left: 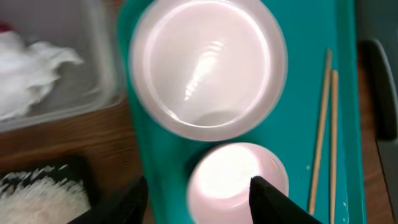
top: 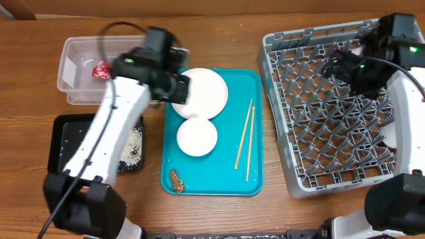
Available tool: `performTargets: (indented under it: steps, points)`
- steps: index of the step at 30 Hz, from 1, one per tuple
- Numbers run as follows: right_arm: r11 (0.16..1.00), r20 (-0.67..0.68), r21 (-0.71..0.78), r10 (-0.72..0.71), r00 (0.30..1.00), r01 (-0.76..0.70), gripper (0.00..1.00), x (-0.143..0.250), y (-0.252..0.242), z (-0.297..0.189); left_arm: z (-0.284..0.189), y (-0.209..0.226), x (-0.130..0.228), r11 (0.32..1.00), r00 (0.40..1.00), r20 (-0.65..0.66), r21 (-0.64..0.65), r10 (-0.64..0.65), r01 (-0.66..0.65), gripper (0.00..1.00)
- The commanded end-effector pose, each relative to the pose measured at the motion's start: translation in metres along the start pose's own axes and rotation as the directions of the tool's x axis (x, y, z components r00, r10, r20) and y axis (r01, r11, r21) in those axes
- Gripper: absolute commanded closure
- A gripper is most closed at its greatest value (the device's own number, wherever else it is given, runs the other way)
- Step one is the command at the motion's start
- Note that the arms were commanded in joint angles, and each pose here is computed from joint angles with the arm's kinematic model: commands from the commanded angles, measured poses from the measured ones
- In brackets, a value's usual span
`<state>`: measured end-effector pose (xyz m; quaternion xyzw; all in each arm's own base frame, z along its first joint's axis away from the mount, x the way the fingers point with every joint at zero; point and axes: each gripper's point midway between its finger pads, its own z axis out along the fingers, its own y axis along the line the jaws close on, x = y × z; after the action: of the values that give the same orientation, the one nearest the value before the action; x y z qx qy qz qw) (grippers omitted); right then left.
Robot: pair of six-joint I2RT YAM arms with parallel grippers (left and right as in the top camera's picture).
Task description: Sort waste into correct bins and load items into the dishwasher
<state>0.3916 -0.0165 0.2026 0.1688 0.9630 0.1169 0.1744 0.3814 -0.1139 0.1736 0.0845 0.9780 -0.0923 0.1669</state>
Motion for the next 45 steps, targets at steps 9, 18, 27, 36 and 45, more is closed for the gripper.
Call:
performTargets:
  steps: [9,18,27,36,45]
  points:
    - [0.855,-0.035,-0.256,-0.474,0.88,0.45,0.0,0.086,0.175,0.021,-0.047,0.121,0.019,0.849,0.855,0.061,-0.102,-0.516,0.519,0.42]
    - [0.775,-0.184,-0.294,-0.62,0.763,0.559,0.0,0.165,0.221,0.072,-0.048,0.123,0.022,0.842,0.849,0.055,-0.108,-0.526,0.528,0.4]
    - [0.798,-0.366,-0.259,-0.602,0.71,0.544,0.17,0.215,0.221,0.134,-0.047,0.12,0.021,0.847,0.854,0.051,-0.106,-0.518,0.521,0.37]
    - [0.841,-0.463,-0.202,-0.534,0.708,0.502,0.74,0.232,0.207,0.168,-0.047,0.12,0.021,0.848,0.854,0.052,-0.106,-0.517,0.52,0.36]
    - [0.844,-0.47,-0.198,-0.528,0.707,0.499,0.96,0.231,0.205,0.167,-0.047,0.12,0.02,0.848,0.854,0.055,-0.105,-0.517,0.52,0.35]
